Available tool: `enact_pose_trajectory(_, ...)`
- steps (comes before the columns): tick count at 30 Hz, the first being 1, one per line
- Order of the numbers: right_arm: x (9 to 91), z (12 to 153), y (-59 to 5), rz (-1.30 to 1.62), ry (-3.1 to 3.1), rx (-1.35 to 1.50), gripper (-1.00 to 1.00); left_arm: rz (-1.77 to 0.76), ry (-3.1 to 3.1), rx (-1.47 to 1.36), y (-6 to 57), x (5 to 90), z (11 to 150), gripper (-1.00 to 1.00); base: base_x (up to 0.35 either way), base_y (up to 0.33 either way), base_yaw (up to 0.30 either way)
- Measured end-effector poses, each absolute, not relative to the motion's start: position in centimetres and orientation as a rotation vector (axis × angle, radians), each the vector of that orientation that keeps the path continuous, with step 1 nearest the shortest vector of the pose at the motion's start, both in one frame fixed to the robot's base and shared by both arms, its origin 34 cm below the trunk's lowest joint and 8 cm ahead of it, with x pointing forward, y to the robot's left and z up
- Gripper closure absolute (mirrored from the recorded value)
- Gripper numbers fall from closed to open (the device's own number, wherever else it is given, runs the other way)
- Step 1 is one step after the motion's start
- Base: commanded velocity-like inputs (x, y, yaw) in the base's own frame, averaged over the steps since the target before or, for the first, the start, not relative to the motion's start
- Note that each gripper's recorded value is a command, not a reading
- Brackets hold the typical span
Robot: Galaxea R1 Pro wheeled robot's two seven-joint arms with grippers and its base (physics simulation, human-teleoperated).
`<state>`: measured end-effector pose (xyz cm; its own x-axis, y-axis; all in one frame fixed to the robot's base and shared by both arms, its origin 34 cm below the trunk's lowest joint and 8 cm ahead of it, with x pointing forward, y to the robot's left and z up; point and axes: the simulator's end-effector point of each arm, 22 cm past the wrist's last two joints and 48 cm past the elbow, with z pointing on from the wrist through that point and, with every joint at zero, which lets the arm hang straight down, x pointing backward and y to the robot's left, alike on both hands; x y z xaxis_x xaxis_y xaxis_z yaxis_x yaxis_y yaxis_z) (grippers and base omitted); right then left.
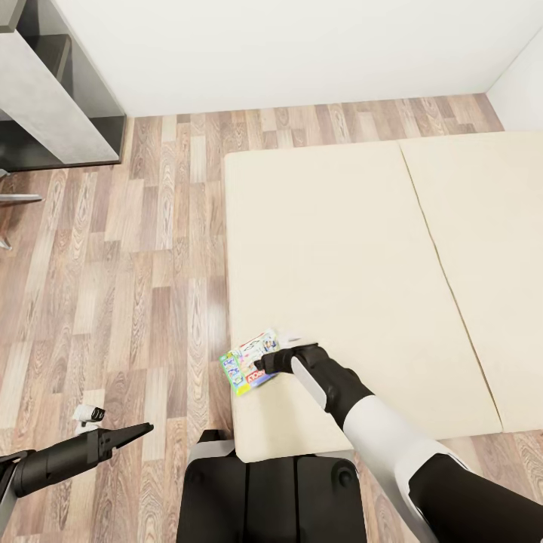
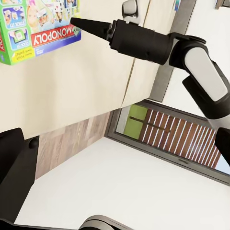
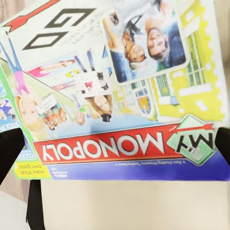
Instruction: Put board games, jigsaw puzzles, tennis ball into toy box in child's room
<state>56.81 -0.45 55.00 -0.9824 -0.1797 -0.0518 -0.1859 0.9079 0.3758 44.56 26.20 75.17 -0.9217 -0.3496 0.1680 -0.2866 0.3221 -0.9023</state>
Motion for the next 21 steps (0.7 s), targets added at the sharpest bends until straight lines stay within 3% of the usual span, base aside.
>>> enact_pose_trajectory(21,57.24,55.08,-0.91,0.558,3.057,-0.305,-1.00,-1.692,2.507,-0.604,26.20,44.57,75.17,-1.00,0.000,0.000,0.000)
